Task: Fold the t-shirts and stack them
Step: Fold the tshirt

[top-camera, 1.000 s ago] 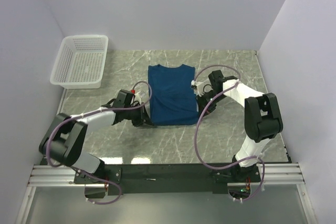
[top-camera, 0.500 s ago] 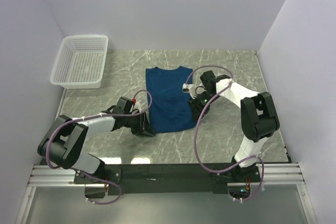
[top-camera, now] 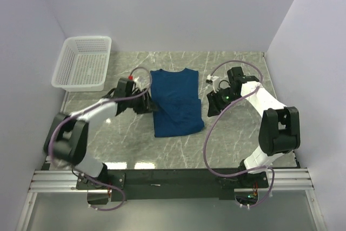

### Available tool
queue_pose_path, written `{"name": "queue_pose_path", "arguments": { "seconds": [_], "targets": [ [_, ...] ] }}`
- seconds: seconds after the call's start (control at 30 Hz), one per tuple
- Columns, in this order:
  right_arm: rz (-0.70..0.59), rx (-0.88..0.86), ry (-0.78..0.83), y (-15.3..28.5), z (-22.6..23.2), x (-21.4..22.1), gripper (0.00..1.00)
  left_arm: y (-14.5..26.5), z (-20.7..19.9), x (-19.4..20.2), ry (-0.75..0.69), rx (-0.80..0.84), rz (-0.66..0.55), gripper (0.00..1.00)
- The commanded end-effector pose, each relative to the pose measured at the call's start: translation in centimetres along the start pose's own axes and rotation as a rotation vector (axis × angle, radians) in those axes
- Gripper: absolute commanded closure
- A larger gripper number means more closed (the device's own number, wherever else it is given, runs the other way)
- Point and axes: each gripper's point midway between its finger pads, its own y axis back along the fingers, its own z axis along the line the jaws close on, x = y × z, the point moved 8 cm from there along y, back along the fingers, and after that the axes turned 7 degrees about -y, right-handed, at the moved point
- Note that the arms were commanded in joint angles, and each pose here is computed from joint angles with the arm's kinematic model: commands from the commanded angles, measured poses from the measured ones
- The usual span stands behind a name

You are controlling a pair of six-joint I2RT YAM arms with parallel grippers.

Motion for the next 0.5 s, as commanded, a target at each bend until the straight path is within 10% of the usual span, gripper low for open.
{"name": "queue_pose_path", "arguments": {
  "seconds": [0.0,0.47],
  "targets": [
    [-0.108,-0.051,0.023,0.4,1.3,-1.4,0.41,-2.9,0.2,-4.3,-0.084,-0.023,-0.047,0.49],
    [-0.089,-0.084,0.007,-0.5,0.7,-1.5,0.41,-8.2,2.4,-7.2,-0.143,-0.108,0.114,0.52]
  ]
}}
